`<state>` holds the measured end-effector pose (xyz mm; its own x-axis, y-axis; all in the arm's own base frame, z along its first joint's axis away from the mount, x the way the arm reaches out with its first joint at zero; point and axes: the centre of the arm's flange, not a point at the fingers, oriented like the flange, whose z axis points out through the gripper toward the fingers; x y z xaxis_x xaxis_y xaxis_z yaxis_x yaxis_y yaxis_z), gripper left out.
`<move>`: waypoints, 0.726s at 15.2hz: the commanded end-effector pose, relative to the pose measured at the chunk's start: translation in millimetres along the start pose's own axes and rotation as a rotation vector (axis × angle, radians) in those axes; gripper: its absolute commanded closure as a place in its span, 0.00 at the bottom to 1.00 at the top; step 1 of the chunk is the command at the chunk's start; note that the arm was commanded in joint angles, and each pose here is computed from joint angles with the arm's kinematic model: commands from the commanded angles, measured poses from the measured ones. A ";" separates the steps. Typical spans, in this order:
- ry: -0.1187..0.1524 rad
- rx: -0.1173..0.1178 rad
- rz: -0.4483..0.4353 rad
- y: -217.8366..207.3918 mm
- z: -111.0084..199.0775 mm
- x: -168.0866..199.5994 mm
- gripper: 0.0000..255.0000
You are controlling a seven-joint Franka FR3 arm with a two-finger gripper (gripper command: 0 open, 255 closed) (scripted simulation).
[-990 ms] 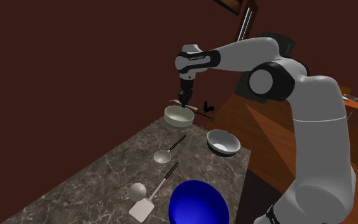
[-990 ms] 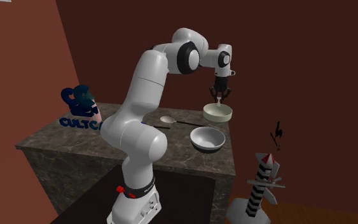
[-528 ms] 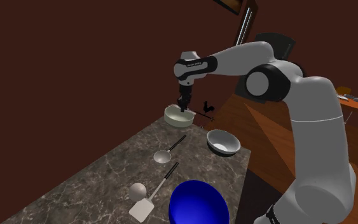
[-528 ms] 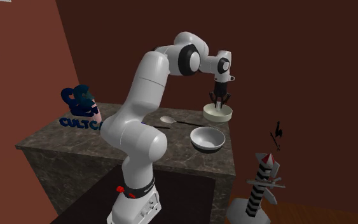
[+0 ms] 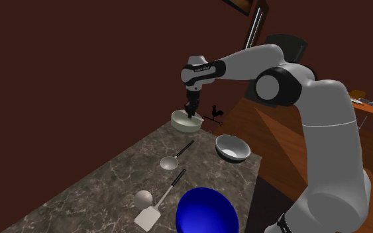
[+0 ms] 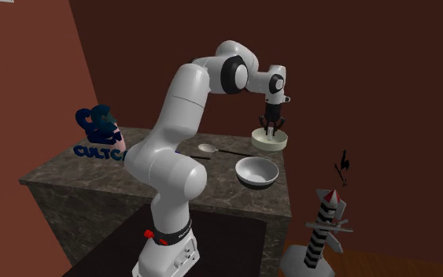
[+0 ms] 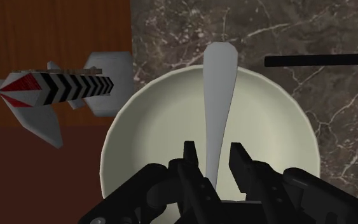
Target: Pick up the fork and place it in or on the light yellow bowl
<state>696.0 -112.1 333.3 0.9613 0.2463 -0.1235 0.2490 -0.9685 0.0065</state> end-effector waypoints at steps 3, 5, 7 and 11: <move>-0.002 0.001 -0.001 -1.4 3.3 0.5 0.00; -0.002 0.001 -0.001 -1.4 3.3 0.4 0.00; -0.002 0.001 -0.001 -0.7 3.0 1.0 0.00; -0.002 0.001 -0.001 -0.7 -47.0 1.1 0.00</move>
<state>700.0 -109.5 370.7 0.9610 0.2469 -0.1244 0.2496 -0.9683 0.0058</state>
